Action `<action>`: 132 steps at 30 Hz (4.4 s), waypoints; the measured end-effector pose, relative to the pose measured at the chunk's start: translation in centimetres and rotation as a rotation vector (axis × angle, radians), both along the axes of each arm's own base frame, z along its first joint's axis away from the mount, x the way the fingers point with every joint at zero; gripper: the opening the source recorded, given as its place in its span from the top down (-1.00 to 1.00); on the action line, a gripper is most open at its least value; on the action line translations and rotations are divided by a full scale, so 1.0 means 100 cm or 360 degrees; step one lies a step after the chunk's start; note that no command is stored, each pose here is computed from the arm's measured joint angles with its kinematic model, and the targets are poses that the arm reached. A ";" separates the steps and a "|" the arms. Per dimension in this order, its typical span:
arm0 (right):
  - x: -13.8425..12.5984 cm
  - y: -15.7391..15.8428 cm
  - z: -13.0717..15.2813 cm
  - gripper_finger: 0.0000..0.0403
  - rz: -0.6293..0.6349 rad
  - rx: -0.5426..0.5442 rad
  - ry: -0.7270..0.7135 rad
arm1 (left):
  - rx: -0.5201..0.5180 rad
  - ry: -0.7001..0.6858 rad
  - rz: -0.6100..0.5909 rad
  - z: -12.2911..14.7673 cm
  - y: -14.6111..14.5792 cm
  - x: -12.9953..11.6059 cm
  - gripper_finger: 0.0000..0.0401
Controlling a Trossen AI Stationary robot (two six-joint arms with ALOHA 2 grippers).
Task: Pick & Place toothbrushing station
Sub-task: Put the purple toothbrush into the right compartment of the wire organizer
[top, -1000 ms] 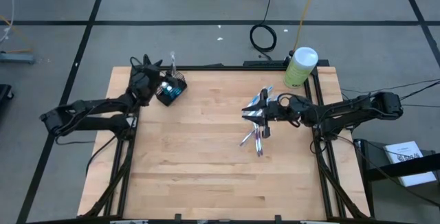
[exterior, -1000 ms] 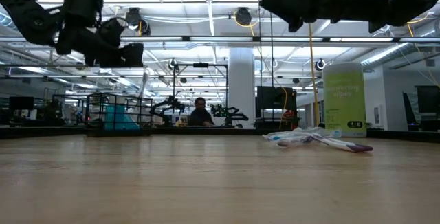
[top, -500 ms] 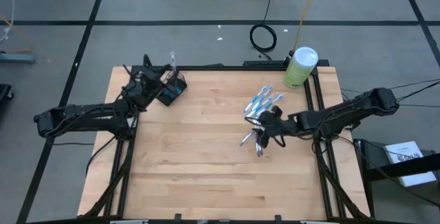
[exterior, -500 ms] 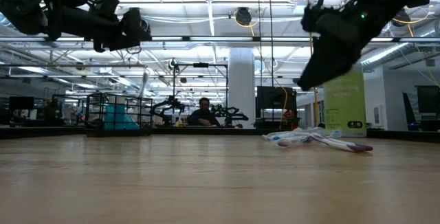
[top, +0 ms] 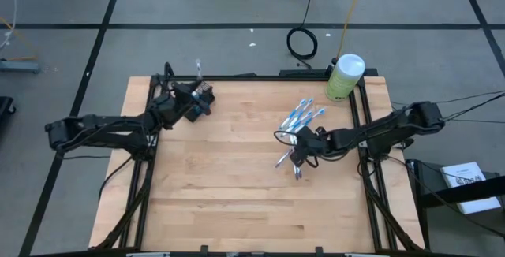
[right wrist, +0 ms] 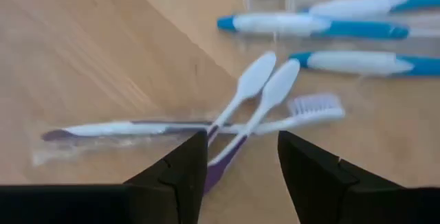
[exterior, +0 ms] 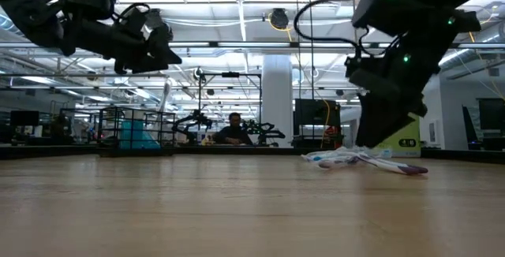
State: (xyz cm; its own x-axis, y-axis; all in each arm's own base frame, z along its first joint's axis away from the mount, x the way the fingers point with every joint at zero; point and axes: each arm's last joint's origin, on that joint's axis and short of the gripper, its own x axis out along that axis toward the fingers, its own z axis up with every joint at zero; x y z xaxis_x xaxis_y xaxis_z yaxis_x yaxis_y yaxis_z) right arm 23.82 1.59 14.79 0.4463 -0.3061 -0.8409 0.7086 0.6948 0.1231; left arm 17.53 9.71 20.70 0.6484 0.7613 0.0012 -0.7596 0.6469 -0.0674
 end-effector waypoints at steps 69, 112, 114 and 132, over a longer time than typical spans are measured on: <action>0.050 -0.019 0.090 0.92 0.0822 -0.0925 -0.1323 | 0.0199 -0.0109 -0.1185 0.011 -0.071 0.120 -0.27; 0.050 -0.019 0.089 0.66 0.0817 -0.0924 -0.1297 | 0.0317 -0.0192 -0.1113 0.040 -0.072 0.154 0.82; 0.050 -0.019 0.088 0.58 0.0823 -0.0918 -0.1279 | 0.0352 -0.0179 -0.1088 0.050 -0.071 0.148 0.88; 0.050 -0.019 0.086 0.35 0.0814 -0.0859 -0.1278 | 0.0390 0.0376 0.0047 0.117 -0.029 0.046 0.92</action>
State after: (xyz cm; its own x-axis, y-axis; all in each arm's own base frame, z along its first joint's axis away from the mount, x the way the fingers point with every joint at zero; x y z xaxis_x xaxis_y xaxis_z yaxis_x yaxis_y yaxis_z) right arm 28.79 -0.27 23.39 0.9839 -0.1690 -0.0588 0.1699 0.9854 0.0113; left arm 22.12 6.86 32.42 0.6303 0.7754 0.0389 -0.7543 0.5997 0.2673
